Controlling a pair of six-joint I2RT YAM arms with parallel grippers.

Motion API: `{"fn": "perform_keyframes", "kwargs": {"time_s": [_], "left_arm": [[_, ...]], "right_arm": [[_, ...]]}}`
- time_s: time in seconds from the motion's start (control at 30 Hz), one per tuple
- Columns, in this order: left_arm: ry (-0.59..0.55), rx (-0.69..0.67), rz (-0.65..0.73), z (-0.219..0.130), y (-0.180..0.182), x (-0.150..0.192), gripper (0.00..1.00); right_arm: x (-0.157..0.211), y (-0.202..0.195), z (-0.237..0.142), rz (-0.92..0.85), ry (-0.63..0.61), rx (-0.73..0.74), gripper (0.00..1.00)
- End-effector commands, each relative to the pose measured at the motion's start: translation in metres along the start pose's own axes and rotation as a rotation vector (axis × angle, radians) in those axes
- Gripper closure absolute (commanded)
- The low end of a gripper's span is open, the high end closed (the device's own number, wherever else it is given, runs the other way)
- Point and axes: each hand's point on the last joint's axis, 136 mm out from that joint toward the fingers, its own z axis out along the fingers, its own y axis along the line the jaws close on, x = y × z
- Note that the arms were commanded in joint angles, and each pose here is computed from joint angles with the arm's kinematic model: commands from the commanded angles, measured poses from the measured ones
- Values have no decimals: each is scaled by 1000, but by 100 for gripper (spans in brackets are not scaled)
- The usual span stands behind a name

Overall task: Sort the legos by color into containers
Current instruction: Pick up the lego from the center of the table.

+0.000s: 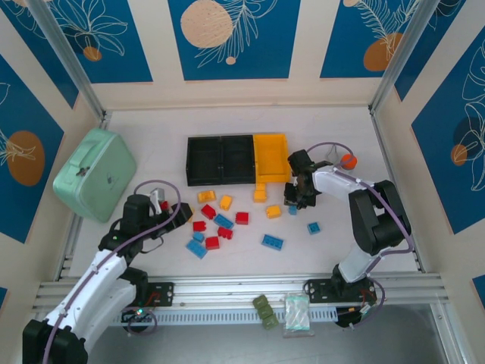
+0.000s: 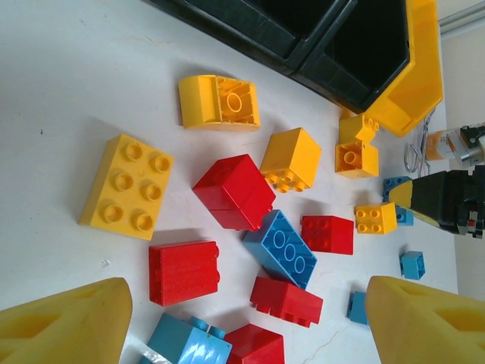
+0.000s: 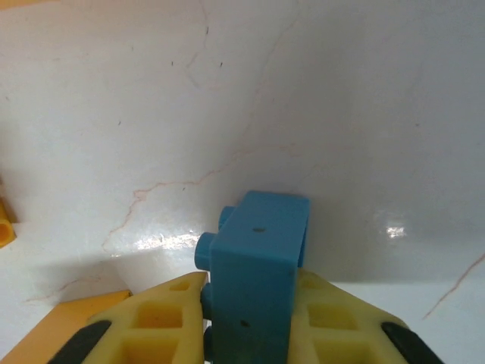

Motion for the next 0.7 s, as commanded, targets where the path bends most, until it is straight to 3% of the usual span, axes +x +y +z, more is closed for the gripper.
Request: {"fn": "perform_keyframes", "kwargs": {"time_s": [0.0,0.2,0.4,0.67], "left_arm": [[16,41,2,0,-7,5,20],[40,64,43,2,-20,9,22],[65,44,108,9,-32,15,22],[87,42,160,15,-48,21,23]], "right_arm": [[3,1,-8,-8,9,27,86],[-14,31,-51,-61,-77,-56,88],[-53,67,-87,-118,-172,-123,89],[-117,97,-73,-135,-198,-122,90]]}}
